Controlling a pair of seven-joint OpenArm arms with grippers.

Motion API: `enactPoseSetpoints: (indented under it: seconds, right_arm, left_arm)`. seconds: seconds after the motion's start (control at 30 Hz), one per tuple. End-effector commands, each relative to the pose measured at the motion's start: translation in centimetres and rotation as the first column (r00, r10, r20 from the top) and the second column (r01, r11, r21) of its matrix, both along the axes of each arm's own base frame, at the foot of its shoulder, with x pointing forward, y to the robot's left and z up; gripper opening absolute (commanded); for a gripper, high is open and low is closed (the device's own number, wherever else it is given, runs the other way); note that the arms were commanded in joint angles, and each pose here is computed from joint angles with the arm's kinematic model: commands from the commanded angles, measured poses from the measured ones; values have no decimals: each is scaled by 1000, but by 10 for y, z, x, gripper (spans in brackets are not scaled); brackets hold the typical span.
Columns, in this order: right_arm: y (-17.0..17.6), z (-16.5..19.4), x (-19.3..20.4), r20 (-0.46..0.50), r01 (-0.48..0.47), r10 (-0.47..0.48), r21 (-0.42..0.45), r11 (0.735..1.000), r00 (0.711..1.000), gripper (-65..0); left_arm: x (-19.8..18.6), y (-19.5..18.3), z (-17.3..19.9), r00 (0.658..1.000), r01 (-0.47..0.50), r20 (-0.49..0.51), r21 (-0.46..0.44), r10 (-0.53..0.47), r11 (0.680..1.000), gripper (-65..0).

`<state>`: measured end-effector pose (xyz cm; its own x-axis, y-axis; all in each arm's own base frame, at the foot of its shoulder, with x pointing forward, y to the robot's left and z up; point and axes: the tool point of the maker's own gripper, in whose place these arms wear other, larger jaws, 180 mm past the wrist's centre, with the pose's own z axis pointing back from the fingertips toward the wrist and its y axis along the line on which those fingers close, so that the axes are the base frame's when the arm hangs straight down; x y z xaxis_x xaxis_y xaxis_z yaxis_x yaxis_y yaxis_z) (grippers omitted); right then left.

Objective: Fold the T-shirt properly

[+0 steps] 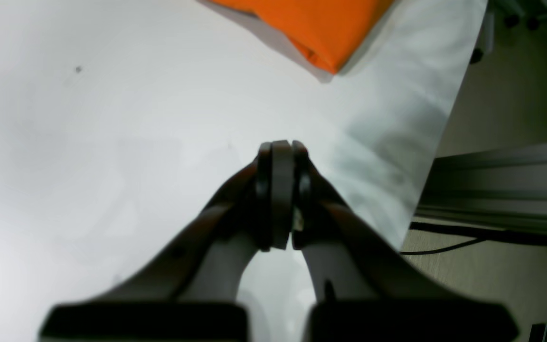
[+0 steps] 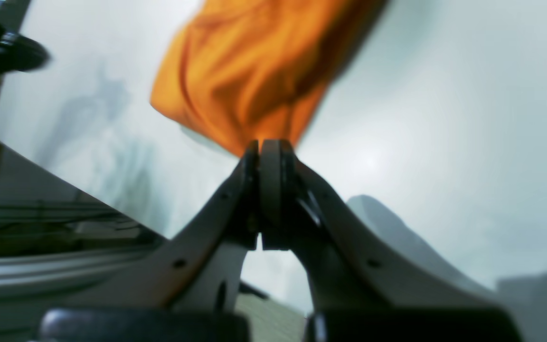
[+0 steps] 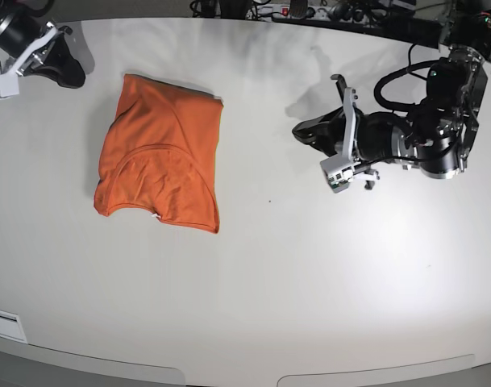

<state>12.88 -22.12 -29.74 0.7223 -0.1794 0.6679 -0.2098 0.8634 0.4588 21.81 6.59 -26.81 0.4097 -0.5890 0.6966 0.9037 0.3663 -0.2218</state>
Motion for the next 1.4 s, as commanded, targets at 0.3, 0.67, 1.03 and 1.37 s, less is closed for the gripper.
enactPoseSetpoints:
  seconds: [0.3, 0.67, 1.03, 1.37]
  right_arm:
    - [-28, 29, -59, -94, 20, -39, -195, 981, 995, -650]
    - [-29, 13, -143, -389, 9, -87, -197, 980, 917, -650]
    - [-18, -57, -199, -601, 115, -98, -10, 993, 793, -650]
    - [20, -176, -206, -682, 4, -10, -10, 1000, 731, -650]
  left_arm:
    - [-78, 29, 25, 999, -35, -16, 5, 35, 999, -650]
    - [-178, 69, -13, 897, -192, -369, 171, 243, 966, -650]
    - [-246, 78, -63, 688, -369, -568, 261, 451, 892, -650]
    - [-290, 98, -188, 416, -415, -700, 422, 581, 806, -650]
